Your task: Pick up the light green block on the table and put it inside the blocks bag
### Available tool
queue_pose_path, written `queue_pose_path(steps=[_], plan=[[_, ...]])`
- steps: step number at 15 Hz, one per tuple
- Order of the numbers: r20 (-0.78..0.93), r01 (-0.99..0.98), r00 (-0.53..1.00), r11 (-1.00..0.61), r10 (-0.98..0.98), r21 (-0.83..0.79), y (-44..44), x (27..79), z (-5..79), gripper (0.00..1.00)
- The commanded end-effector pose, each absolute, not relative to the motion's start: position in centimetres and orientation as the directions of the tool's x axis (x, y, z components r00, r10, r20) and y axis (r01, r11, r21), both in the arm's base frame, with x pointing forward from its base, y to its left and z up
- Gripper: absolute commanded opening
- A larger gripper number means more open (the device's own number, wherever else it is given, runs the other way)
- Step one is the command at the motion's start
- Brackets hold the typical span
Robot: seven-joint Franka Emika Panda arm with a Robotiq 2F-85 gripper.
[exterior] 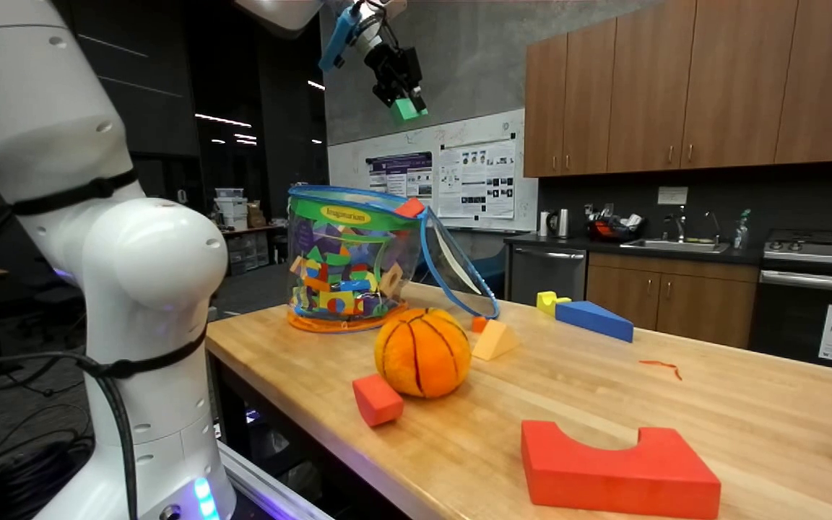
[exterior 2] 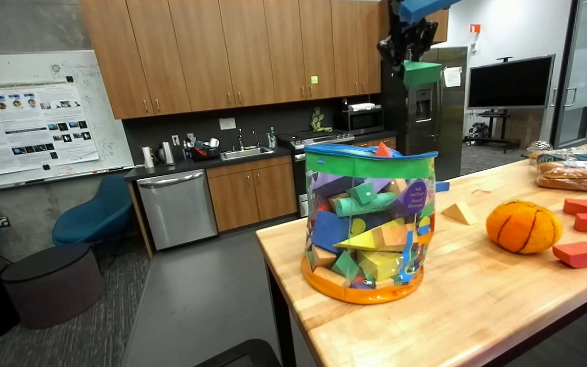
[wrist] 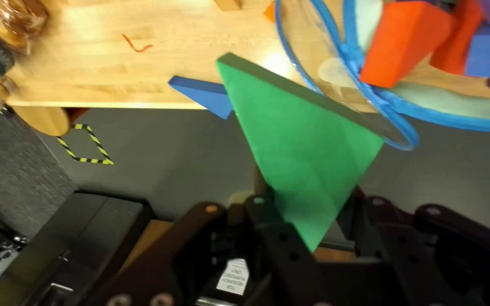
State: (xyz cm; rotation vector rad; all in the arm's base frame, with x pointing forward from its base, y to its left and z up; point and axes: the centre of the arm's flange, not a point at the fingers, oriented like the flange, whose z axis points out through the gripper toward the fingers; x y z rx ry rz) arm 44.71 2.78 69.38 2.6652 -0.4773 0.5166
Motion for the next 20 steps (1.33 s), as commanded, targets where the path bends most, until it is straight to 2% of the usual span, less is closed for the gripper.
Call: queue_pose_path(steps=[1, 10, 20], plan=[[0.395, -0.293, 0.901, -0.924, -0.181, 0.245, 7.6, 48.6, 71.5, 0.12], [0.265, -0.109, 0.963, -0.976, -0.056, 0.19, 17.7, 55.0, 66.0, 0.12], [0.027, -0.124, 0.992, -0.989, -0.122, 0.076, 18.7, 56.6, 55.2, 0.12]])
